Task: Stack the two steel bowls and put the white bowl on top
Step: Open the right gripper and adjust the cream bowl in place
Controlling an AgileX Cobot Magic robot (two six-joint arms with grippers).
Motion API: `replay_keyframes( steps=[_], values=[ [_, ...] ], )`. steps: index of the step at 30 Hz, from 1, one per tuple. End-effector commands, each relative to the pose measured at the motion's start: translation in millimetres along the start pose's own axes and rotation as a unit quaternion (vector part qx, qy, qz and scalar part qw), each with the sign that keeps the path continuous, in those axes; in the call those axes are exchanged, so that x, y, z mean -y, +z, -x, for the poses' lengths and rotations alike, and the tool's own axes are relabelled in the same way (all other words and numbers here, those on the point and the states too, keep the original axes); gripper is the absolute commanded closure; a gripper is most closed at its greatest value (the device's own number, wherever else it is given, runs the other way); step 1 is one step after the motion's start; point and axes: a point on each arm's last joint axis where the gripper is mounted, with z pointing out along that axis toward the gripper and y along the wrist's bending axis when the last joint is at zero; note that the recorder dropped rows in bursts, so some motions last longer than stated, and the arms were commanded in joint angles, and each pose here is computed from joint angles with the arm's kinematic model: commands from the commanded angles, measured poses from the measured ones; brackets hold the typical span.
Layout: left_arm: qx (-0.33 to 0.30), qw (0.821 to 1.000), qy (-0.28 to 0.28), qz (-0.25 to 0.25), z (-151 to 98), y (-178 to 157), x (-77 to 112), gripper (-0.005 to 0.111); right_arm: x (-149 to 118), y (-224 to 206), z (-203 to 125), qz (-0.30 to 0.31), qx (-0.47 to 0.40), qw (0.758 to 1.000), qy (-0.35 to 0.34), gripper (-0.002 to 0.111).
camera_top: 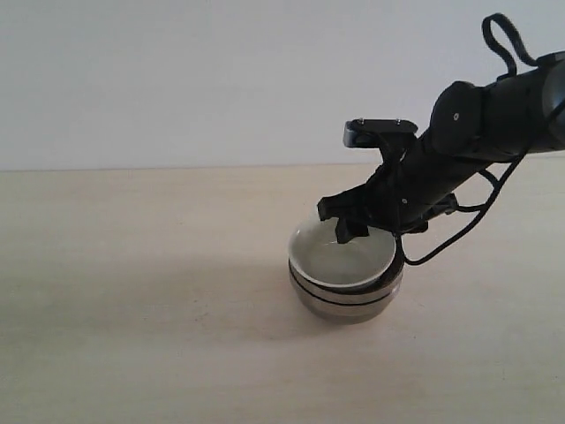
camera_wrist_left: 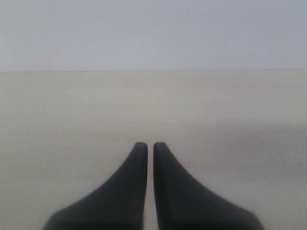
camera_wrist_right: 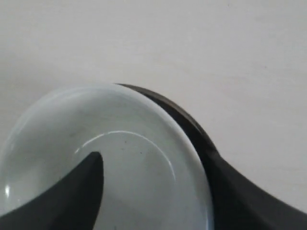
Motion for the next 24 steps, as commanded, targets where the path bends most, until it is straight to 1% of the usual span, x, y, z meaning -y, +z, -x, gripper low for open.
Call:
replay_keyframes(
  steps=[1,4,12,14,16,20,21,24],
  values=[
    [0.000,1.000,0.004,0.002,-1.1,0.2,-0.2,0.103,-5.6,-25.7,12.7,0.001,0.049,0.999,-0.020,0.055],
    [0.000,1.000,0.004,0.002,-1.1,0.2,-0.2,0.103,-7.0,-33.1,15.6,0.002,0.063,0.998,-0.019,0.055],
    [0.000,1.000,0.004,0.002,-1.1,0.2,-0.2,0.103,-6.3,-32.9,15.2,-0.002,0.060,0.998,-0.027,0.055],
    [0.000,1.000,0.004,0.002,-1.1,0.2,-0.2,0.103,-7.6,-32.4,13.9,0.003,0.056,0.998,-0.021,0.064],
    [0.000,1.000,0.004,0.002,-1.1,0.2,-0.2,0.103,-13.5,-30.7,11.9,0.008,0.050,0.998,-0.028,0.077],
    [0.000,1.000,0.004,0.002,-1.1,0.2,-0.2,0.103,-34.5,-28.7,9.8,0.020,0.060,0.995,-0.081,0.106],
    [0.000,1.000,0.004,0.002,-1.1,0.2,-0.2,0.103,-40.0,-28.3,10.1,0.022,0.068,0.993,-0.089,0.108],
    [0.000,1.000,0.004,0.002,-1.1,0.2,-0.2,0.103,-52.8,-28.3,13.0,0.028,0.099,0.990,-0.100,0.108]
  ],
)
